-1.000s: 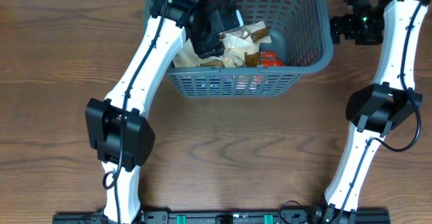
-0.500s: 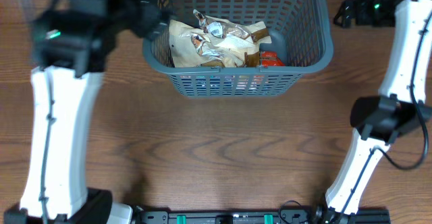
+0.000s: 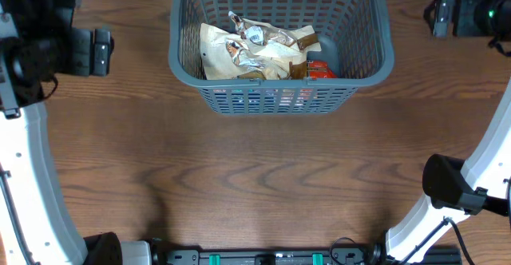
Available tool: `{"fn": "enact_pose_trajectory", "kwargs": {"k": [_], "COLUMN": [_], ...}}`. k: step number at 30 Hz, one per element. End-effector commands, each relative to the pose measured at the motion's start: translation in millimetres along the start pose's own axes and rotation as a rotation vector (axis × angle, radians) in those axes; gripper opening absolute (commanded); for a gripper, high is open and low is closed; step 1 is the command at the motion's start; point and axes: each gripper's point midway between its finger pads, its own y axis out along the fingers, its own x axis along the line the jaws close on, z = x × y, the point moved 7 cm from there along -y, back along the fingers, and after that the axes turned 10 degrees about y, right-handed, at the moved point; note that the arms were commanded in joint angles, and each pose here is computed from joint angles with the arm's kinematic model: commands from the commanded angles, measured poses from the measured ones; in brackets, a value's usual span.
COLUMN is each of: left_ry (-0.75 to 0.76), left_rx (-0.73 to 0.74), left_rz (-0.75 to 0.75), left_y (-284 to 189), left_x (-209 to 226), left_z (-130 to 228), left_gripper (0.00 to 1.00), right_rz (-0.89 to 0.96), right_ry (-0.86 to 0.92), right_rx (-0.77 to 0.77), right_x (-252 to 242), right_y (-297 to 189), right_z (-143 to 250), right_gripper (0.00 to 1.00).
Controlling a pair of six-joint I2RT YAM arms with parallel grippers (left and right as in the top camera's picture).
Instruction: Pack container
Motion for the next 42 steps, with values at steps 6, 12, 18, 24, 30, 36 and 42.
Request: {"fn": "enact_pose_trajectory", "kwargs": {"k": [6, 12, 18, 24, 30, 36, 42], "left_ry": [-0.029, -0.034, -0.051, -0.078, -0.073, -0.083, -0.087], "left_rx": [0.077, 0.096, 0.074, 0.032, -0.008, -0.018, -0.103], "left_rz": [0.077, 0.129, 0.163, 0.14, 0.12, 0.117, 0.149], "left_y": [27, 51, 62, 63, 58, 59, 38], "left_x": [-20, -44, -65, -76, -77, -76, -84], "left_z": [37, 77, 108, 129, 131, 130, 128], "left_gripper": [0.95, 0.96, 0.96, 0.97, 0.99, 0.99, 0.99], "right_rz": [-0.046, 0.066, 0.122, 0.068, 0.066, 0.121, 0.147], "right_ry": [0.008, -0.048, -0.087, -0.083, -0.072, -0.064, -0.05], "right_rx": [0.068, 0.248, 0.322, 0.276, 0.291, 0.284, 0.154], "right_x": [34, 53, 71, 89, 83, 68, 59], "right_y": [-10, 6, 27, 44, 51, 52, 35], "right_z": [25, 75, 122, 172, 209, 228, 220], "right_gripper": [0.99, 0.99, 0.99, 0.99, 0.99, 0.99, 0.99]}}
